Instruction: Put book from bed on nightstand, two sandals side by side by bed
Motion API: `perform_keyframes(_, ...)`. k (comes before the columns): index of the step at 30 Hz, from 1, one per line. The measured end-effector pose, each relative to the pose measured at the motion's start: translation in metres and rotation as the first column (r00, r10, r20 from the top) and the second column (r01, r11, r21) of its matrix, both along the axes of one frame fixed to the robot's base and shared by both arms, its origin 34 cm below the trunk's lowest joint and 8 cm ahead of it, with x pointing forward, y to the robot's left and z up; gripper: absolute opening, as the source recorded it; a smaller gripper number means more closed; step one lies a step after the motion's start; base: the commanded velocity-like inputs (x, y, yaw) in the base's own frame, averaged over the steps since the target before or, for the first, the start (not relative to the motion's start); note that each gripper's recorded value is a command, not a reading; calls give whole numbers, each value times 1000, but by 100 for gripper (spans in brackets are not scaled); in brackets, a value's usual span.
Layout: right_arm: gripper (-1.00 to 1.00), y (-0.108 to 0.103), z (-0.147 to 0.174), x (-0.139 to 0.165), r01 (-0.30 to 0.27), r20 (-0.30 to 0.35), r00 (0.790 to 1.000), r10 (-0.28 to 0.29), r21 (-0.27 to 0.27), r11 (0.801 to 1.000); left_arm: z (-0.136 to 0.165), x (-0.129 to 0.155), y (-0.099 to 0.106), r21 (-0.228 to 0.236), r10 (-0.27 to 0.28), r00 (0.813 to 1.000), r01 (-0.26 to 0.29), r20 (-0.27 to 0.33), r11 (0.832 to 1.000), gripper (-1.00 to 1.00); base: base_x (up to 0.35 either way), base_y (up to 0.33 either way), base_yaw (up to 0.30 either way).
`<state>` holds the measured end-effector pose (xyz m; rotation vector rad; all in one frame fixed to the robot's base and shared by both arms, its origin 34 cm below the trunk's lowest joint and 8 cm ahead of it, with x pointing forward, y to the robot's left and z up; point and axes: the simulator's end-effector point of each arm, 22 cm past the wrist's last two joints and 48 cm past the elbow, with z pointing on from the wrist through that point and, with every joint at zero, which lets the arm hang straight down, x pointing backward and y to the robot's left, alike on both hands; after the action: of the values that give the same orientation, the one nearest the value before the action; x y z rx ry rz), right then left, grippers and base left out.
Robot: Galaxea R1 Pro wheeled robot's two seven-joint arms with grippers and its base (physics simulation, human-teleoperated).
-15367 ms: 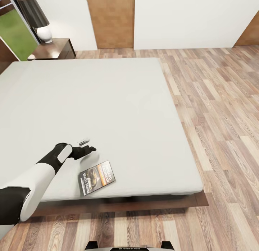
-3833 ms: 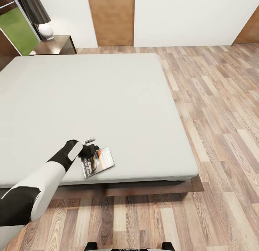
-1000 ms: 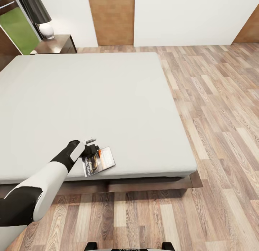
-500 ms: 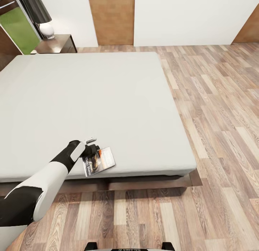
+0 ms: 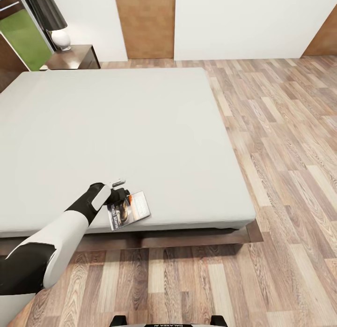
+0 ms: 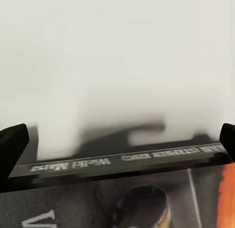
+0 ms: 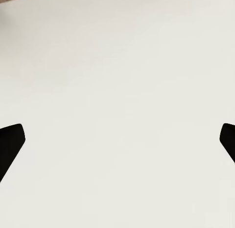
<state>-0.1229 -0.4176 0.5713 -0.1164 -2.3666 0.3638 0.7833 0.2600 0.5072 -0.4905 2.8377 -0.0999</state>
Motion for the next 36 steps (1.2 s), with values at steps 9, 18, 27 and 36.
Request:
perform_keyframes(9,100,-1,0,0,-1,0,1000,1,-1,1000,0,0,0,-1,0,1000,0,0,1000,100,-17,0,0)
perform_keyframes(18,100,-1,0,0,-1,0,1000,1,-1,1000,0,0,0,-1,0,1000,0,0,1000,100,-42,0,0)
perform_keyframes(27,100,-1,0,0,0,1,1000,0,-1,1000,0,0,0,-1,0,1000,0,0,1000,100,-7,0,0)
perform_keyframes(36,100,-1,0,0,-3,1,1000,3,1,1000,0,0,0,-1,0,1000,0,0,1000,100,-2,0,0)
